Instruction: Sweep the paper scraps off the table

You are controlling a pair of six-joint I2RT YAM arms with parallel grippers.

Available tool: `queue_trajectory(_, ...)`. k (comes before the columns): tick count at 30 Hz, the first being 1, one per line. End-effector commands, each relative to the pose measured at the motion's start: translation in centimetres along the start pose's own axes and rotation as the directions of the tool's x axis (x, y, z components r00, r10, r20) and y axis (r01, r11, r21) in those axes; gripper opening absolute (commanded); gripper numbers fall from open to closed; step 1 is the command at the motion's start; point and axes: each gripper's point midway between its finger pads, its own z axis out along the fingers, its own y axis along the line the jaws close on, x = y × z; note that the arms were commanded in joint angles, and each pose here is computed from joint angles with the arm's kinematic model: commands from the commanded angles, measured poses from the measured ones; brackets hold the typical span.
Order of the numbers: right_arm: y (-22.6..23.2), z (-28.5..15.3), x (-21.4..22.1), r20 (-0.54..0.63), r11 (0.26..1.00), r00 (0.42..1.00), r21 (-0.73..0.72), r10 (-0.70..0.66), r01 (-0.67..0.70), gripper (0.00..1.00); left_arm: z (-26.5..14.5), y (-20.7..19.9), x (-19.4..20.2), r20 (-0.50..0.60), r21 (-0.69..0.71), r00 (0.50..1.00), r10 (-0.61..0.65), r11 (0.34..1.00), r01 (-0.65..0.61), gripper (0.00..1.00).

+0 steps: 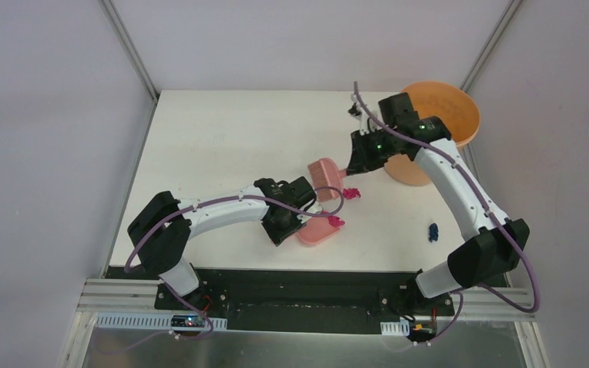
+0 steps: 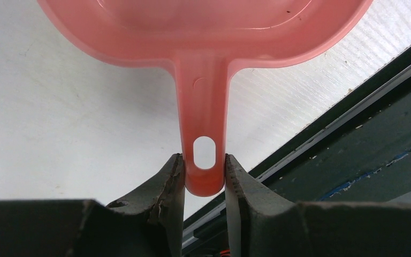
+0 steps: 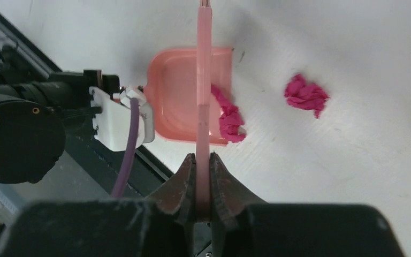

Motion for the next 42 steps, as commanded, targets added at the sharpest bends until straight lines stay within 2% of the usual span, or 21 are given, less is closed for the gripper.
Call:
queue_trajectory(1,-2.1,-5.0,-3.4,0.165,0.994,0.986,0.105,0.019,-0.037,0.0,-0.9,0.0,-1.3,0.047,-0.017,0.999,0.008,1.0,-0.007,0.0)
queue_trajectory(5,-7.3,-5.9,-3.7,0.146,0.921,0.987,0.389,-0.066,0.004,0.0,-1.1,-0.2,-1.4,0.057,-0.006,0.998,0.011,1.0,-0.011,0.0)
queue_trajectory(8,-10.5,-6.1,-3.2,0.068,0.837,0.992,0.545,-0.104,0.05,0.0,-1.5,-0.3,-1.3,0.067,0.0,0.998,0.013,1.0,-0.013,0.0)
queue_trajectory(15,-13.3,-5.1,-2.8,-0.077,0.679,0.977,0.709,-0.197,0.193,0.0,-1.6,-0.6,-1.1,0.055,0.011,0.998,0.007,1.0,-0.008,0.0)
queue_trajectory(17,-13.6,-4.5,-2.5,-0.116,0.662,0.972,0.716,-0.203,0.223,0.0,-1.5,-0.6,-0.9,0.043,0.017,0.999,0.007,1.0,-0.008,0.0)
queue_trajectory(19,-13.4,-3.3,-1.6,-0.153,0.69,0.971,0.684,-0.182,0.237,0.0,-1.3,-0.5,-0.7,0.03,0.008,1.0,0.01,1.0,-0.01,0.0)
queue_trajectory(21,-12.0,-1.6,-0.7,-0.162,0.772,0.973,0.593,-0.163,0.228,0.0,-1.3,-0.3,-0.6,0.021,-0.007,1.0,0.01,1.0,-0.01,0.0)
queue_trajectory(25,-7.3,0.9,1.0,-0.171,0.923,0.979,0.35,-0.108,0.163,0.0,-1.1,-0.1,-0.5,0.009,-0.018,1.0,0.009,1.0,-0.008,0.0)
queue_trajectory(28,-3.7,1.6,1.5,-0.173,0.977,0.981,0.176,-0.089,0.12,0.0,-0.8,0.0,-0.4,-0.003,-0.019,1.0,0.006,1.0,-0.006,0.0)
queue_trajectory(32,1.1,1.9,2.8,-0.208,0.996,0.974,-0.051,-0.086,0.077,0.0,-0.4,0.0,-0.2,-0.029,-0.019,1.0,0.005,1.0,-0.006,0.0)
queue_trajectory(36,5.5,0.9,3.6,-0.229,0.965,0.972,-0.263,-0.059,-0.003,0.0,-0.3,0.0,-0.2,-0.034,-0.017,0.999,0.005,1.0,-0.005,0.0)
queue_trajectory(38,6.1,0.4,3.1,-0.212,0.958,0.976,-0.286,-0.056,-0.007,0.0,-0.2,-0.1,-0.3,-0.032,-0.017,0.999,0.004,1.0,-0.004,0.0)
queue_trajectory(42,4.2,-0.6,1.2,-0.135,0.977,0.991,-0.214,-0.016,-0.014,0.0,-0.3,0.0,-0.3,-0.029,-0.02,1.0,0.003,1.0,-0.004,0.0)
